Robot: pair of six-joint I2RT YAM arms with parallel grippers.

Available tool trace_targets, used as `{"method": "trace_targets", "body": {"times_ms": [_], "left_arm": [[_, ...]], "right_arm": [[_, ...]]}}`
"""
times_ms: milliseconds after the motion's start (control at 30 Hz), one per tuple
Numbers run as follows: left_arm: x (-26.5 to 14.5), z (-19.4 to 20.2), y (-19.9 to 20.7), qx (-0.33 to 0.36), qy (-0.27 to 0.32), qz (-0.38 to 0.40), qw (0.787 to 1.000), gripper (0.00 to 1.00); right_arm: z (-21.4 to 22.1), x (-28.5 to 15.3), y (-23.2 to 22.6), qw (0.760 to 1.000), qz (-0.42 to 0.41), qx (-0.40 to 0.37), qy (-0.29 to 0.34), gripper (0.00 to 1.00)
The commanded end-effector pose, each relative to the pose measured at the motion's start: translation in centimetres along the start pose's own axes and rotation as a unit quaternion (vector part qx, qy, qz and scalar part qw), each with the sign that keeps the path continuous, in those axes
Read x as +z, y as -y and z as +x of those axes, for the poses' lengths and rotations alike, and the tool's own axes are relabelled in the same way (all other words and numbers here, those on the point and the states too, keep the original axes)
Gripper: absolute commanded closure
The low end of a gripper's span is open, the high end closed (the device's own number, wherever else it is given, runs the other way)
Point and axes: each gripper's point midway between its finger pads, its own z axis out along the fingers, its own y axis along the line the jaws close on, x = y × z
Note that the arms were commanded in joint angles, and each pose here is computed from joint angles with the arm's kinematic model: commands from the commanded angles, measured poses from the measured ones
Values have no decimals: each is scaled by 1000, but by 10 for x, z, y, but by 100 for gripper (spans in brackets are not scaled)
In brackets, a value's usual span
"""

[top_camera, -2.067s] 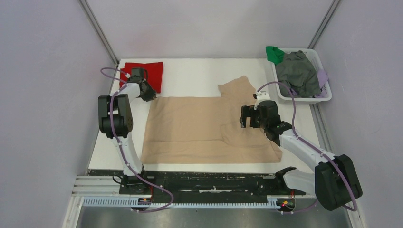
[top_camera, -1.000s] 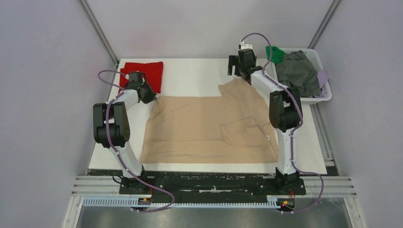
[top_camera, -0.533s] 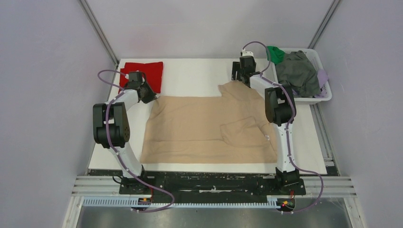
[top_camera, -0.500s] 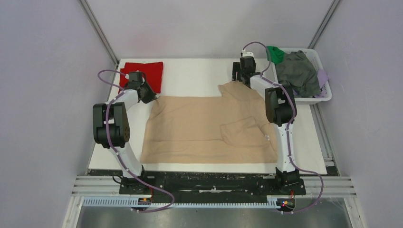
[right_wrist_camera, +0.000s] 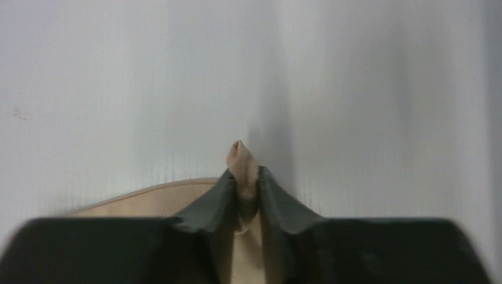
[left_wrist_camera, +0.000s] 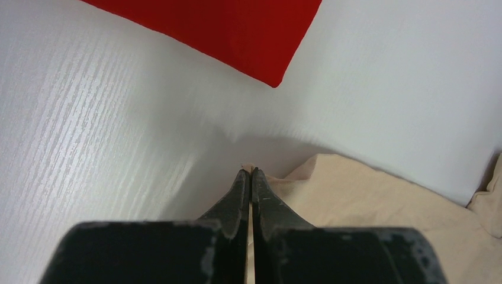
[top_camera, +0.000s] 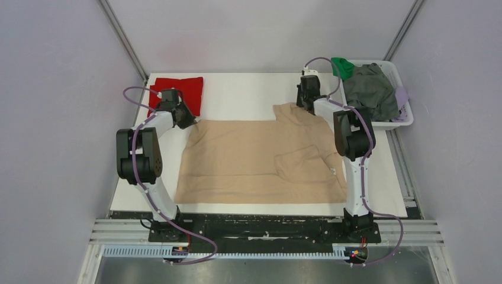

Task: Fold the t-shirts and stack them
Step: Grab the side of the flattened tshirt furthest away from the robot with both arms, then fold the other side of the tshirt into a rectangle

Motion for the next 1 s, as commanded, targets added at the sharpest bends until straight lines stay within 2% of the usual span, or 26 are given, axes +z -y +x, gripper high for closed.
{"method": "trace_targets", "body": {"times_ms": [0,200,667,967], "left_arm": [[-16,-20,16,25,27,12,999,98],[-34,-14,19,23,36,16,999,98],[-92,17,-1,5,80,13,997,98],[-120,38,-14,-14,105,18,994,98]], "right_arm": [[-54,-26,-9,998,-13,3,57,100],[-64,-76,-3,996,-20,-15,82,100],[1,-205,27,996,-28,-27,82,100],[32,-259,46,997,-25,-21,66,100]]}}
